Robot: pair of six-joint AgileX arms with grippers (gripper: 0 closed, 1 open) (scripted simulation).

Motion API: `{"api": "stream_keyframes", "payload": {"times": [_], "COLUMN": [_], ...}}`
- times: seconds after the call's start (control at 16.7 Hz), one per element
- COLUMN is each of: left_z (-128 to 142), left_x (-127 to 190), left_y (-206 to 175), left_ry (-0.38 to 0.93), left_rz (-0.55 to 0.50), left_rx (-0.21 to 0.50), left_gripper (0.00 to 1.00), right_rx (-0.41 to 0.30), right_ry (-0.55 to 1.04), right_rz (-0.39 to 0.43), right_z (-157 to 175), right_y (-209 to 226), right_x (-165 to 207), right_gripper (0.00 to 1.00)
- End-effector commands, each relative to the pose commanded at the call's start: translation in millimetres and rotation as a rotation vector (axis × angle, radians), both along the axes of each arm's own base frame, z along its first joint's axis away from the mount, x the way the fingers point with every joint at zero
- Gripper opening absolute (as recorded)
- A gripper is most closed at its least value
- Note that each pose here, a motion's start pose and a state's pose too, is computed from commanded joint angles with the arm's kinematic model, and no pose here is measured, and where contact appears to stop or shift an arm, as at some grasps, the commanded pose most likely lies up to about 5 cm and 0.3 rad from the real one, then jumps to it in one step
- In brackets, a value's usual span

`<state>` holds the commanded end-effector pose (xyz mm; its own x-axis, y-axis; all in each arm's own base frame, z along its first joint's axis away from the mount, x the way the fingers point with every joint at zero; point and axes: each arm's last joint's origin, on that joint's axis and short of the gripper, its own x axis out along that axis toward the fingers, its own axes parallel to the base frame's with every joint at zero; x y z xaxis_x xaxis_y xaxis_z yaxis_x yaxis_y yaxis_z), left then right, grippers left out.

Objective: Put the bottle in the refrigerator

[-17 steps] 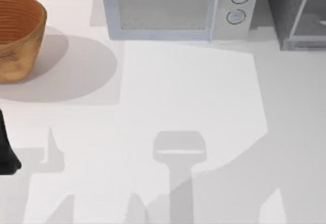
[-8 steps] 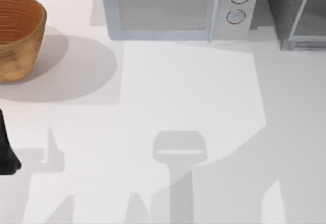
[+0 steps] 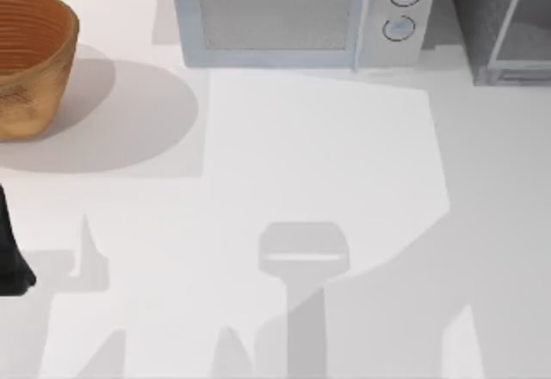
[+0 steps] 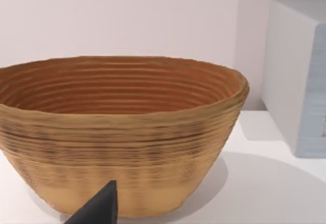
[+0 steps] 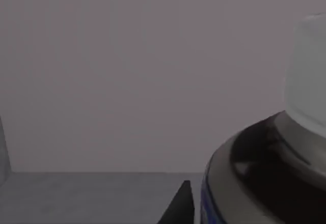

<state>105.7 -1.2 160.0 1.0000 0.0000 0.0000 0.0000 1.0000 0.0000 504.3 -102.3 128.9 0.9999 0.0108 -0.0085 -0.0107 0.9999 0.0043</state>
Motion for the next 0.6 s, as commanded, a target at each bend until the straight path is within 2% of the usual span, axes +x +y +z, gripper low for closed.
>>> {"api": "stream_keyframes", "payload": {"times": [0.24,0.6], "left_z": [0.0,0.0], "left_x": [0.0,0.0], "left_y": [0.0,0.0], "left_ry": [0.000,0.000], "left_rz": [0.000,0.000], "left_rx": [0.000,0.000], "left_gripper": [1.00,1.00], "right_rx": [0.000,0.000], "right_ry": [0.000,0.000], "right_rz": [0.000,0.000], "right_z": [0.0,0.0], "right_y": [0.0,0.0], "right_x": [0.0,0.0], "right_gripper": [0.98,1.00]}}
